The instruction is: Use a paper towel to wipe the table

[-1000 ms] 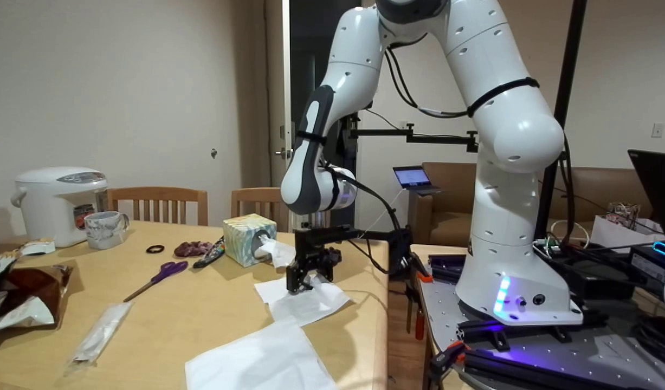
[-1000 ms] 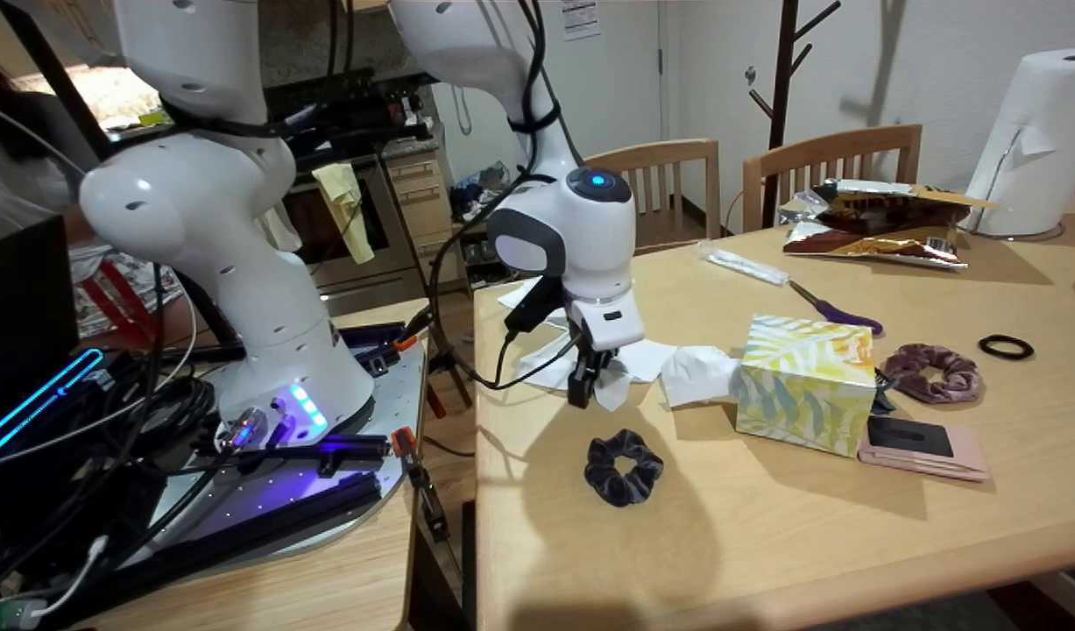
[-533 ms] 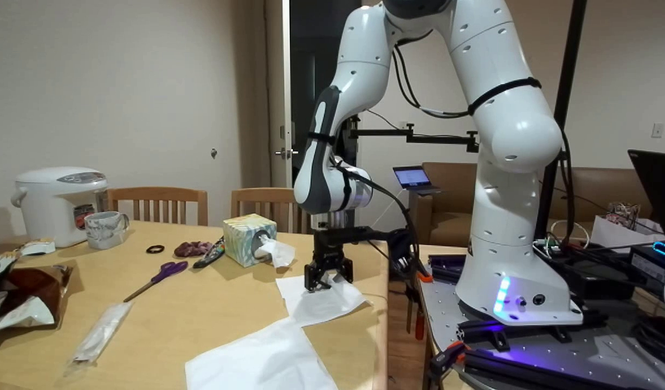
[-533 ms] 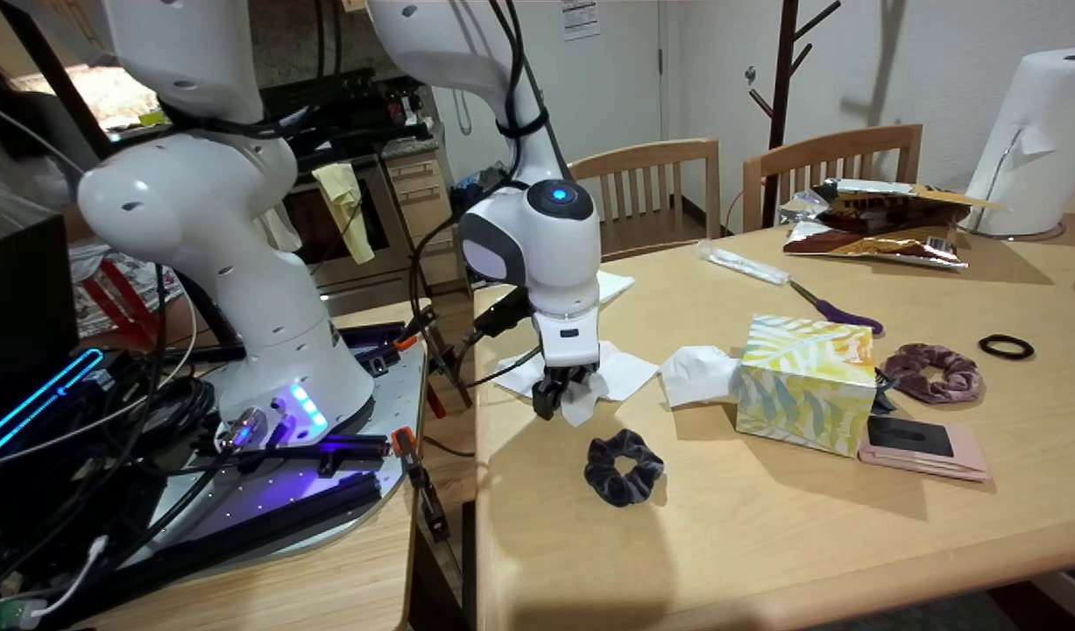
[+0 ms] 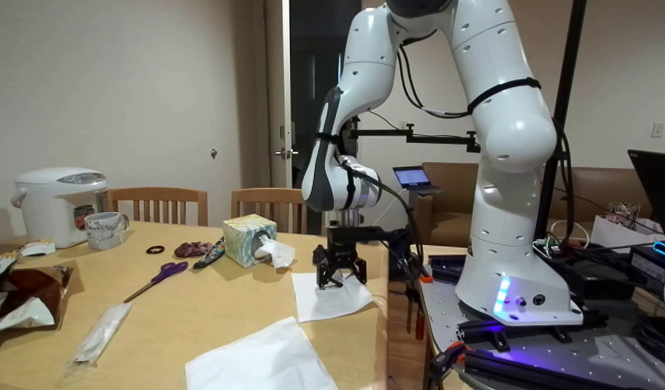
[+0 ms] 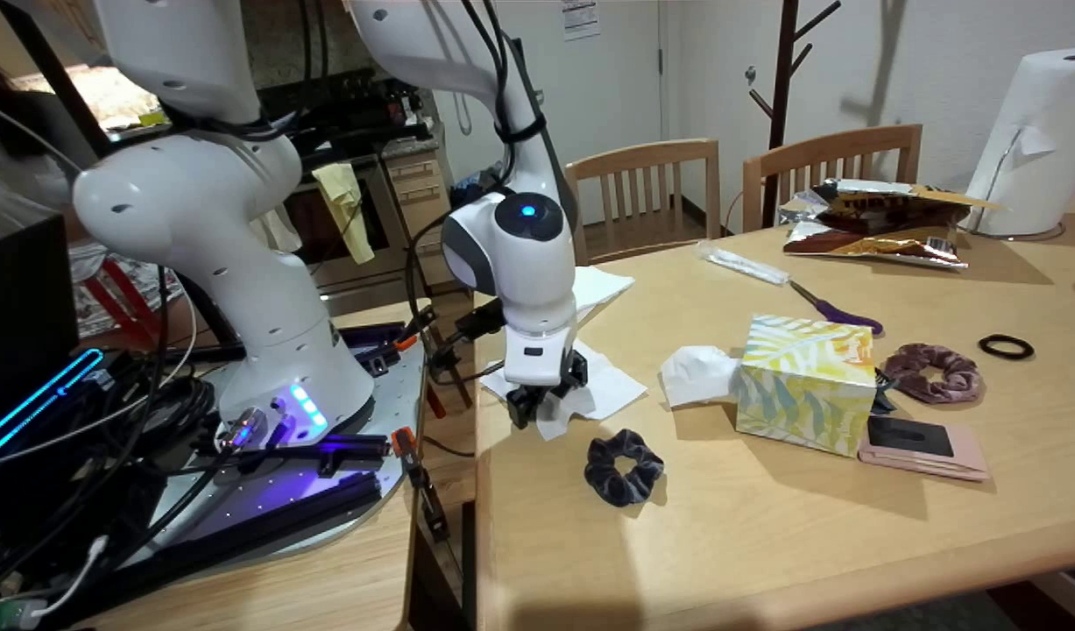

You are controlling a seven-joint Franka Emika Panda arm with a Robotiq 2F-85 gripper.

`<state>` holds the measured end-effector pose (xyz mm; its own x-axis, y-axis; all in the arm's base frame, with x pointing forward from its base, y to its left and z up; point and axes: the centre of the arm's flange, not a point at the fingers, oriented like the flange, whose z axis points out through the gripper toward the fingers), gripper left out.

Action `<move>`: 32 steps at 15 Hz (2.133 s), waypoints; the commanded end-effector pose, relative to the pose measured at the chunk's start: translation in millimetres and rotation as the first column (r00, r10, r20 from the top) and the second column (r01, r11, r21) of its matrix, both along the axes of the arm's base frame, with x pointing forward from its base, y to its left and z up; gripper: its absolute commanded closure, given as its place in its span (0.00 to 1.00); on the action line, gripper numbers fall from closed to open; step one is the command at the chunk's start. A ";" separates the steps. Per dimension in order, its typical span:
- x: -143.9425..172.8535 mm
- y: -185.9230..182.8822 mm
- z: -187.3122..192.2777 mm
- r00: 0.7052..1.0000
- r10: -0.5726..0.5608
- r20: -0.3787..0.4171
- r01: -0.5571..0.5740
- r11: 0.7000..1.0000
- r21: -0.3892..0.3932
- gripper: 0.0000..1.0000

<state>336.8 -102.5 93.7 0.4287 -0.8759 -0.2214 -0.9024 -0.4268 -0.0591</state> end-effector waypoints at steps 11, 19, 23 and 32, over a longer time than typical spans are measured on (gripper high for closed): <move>10.7 -4.7 -2.2 0.977 0.209 0.028 -0.210 0.977 0.021 1.00; 0.9 -14.9 8.2 0.969 0.246 0.000 -0.246 0.969 0.002 0.45; -3.3 -24.5 20.4 0.975 0.223 -0.008 -0.223 0.975 -0.027 0.20; 1.7 -33.0 51.6 0.972 0.231 -0.043 -0.235 0.964 -0.128 0.00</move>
<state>341.9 -139.5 119.9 0.6274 -0.7659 -0.1404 -0.7728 -0.6346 0.0081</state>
